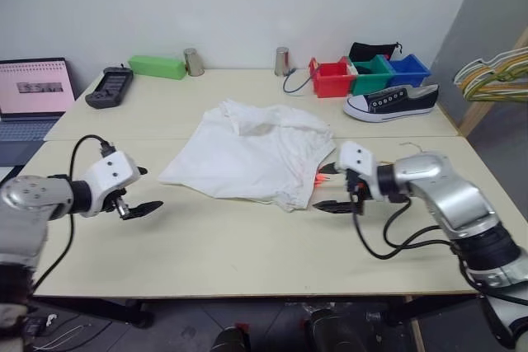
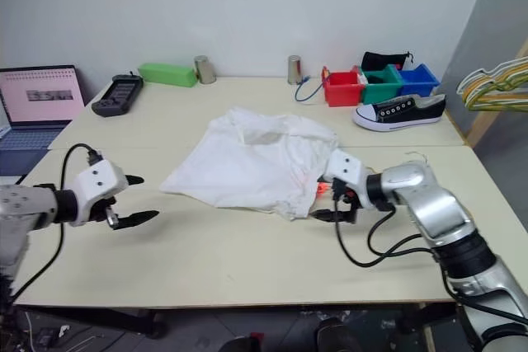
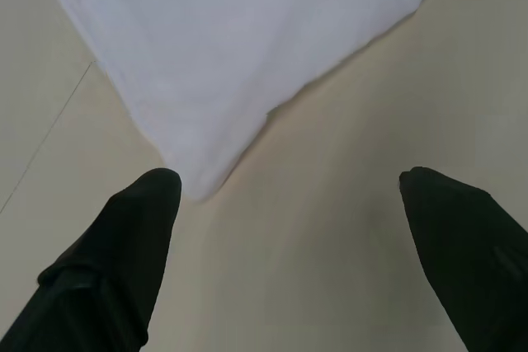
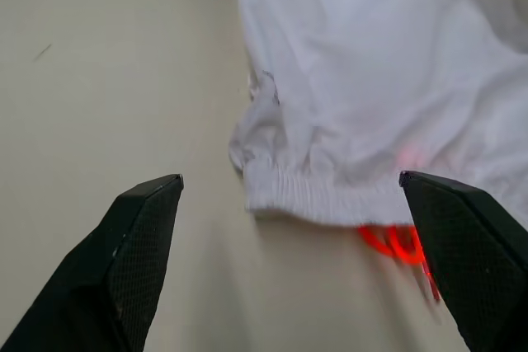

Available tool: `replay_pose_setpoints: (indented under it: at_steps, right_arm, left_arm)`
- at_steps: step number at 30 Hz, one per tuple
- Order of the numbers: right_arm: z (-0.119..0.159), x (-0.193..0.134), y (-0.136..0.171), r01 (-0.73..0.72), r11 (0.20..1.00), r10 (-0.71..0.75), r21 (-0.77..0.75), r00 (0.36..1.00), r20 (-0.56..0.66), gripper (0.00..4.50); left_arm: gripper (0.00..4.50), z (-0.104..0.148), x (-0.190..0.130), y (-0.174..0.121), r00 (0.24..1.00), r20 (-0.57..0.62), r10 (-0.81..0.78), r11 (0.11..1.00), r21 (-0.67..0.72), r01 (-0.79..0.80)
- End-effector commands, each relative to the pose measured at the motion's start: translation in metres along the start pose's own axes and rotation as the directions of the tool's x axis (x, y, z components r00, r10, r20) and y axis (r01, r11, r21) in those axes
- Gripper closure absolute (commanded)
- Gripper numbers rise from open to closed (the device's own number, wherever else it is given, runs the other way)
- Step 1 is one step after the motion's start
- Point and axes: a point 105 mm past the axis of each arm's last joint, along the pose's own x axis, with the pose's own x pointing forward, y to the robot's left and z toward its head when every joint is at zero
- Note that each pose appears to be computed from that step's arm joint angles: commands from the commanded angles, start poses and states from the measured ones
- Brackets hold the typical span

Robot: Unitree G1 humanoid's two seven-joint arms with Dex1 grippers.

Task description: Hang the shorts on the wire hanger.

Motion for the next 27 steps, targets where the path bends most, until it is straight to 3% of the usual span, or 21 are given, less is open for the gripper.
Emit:
replay_pose_setpoints:
  at_steps: [1,7,10,18,19,27]
  right_arm:
    - [0.009,0.017,-0.010,0.064,0.997,-0.065,-0.050,0.998,-0.019,0.04]
    - [-0.004,0.051,-0.007,0.055,0.996,-0.062,-0.066,0.994,-0.095,0.04]
    - [-0.010,0.058,-0.009,0.058,0.997,-0.064,-0.047,0.990,-0.123,0.04]
    - [-0.015,0.074,-0.021,0.091,0.996,-0.088,0.015,0.987,-0.132,0.04]
    - [-0.014,0.075,-0.020,0.088,0.996,-0.085,0.022,0.988,-0.126,0.41]
    - [-0.011,0.075,-0.021,0.086,0.996,-0.084,0.013,0.989,-0.119,2.19]
  left_arm:
    - [0.00,0.008,0.015,0.020,0.998,0.022,0.055,0.995,0.084,-0.056]
    - [0.00,0.008,0.045,0.020,1.000,0.000,-0.008,0.996,0.089,0.008]
    - [0.00,0.007,0.057,0.012,0.996,-0.025,-0.084,0.994,0.075,0.085]
    - [0.00,-0.008,0.074,0.005,0.985,-0.128,-0.113,0.994,-0.001,0.114]
    - [0.38,-0.010,0.074,0.003,0.982,-0.141,-0.123,0.992,-0.012,0.123]
    - [2.00,-0.011,0.069,-0.001,0.968,-0.150,-0.199,0.980,-0.049,0.194]
